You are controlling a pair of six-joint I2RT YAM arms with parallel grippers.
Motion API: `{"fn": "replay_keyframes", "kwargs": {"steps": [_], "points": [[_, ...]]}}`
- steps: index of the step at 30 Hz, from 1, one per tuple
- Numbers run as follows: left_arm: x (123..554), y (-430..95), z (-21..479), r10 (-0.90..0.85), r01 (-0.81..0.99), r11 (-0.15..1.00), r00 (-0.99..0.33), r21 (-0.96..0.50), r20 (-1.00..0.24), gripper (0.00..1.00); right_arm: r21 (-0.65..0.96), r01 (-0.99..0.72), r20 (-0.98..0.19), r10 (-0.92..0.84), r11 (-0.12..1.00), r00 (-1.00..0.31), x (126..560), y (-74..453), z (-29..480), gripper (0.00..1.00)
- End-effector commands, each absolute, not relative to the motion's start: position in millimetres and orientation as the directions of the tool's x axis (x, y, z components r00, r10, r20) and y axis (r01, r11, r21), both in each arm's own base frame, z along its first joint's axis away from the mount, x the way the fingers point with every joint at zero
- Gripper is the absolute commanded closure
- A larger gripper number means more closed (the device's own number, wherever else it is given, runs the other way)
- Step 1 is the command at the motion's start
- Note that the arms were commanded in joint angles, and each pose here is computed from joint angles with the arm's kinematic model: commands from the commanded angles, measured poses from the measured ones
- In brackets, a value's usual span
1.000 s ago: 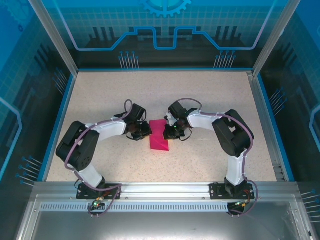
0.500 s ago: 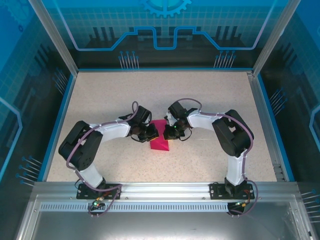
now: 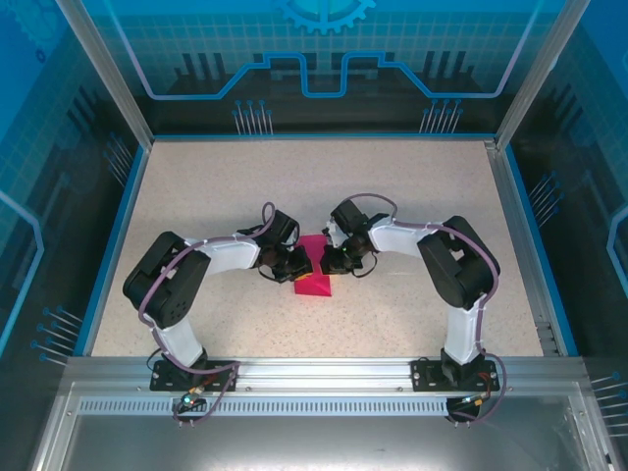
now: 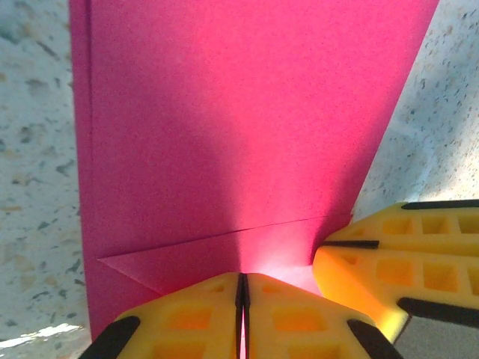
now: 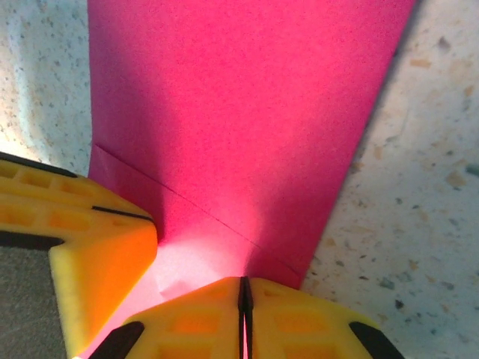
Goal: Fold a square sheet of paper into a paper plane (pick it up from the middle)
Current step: Fold the triangle a second time at the center of the table.
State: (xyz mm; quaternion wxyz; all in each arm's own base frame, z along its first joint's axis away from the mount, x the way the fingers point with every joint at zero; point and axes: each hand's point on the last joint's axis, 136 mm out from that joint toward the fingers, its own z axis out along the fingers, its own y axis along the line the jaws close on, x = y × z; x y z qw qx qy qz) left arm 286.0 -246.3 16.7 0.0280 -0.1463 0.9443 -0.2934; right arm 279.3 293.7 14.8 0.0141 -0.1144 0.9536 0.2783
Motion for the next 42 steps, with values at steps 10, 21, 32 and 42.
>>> {"fn": "replay_keyframes", "kwargs": {"steps": [10,21,32,42], "points": [[277,-240,7,-0.311,-0.299,0.799,-0.948,-0.521,0.068,0.89,0.606,-0.289,-0.122,-0.272,0.741,-0.954,254,299,43,0.87],[276,-238,2,-0.337,-0.332,0.800,-0.938,-0.499,0.084,0.90,0.579,-0.359,-0.122,-0.357,0.732,-0.926,226,306,46,0.87],[273,-234,-1,-0.349,-0.348,0.808,-0.933,-0.475,0.090,0.90,0.503,-0.350,-0.076,-0.363,0.790,-0.929,224,302,24,0.87],[271,-229,-5,-0.363,-0.364,0.813,-0.927,-0.454,0.093,0.91,0.484,-0.349,-0.040,-0.378,0.803,-0.925,219,296,12,0.87]]}}
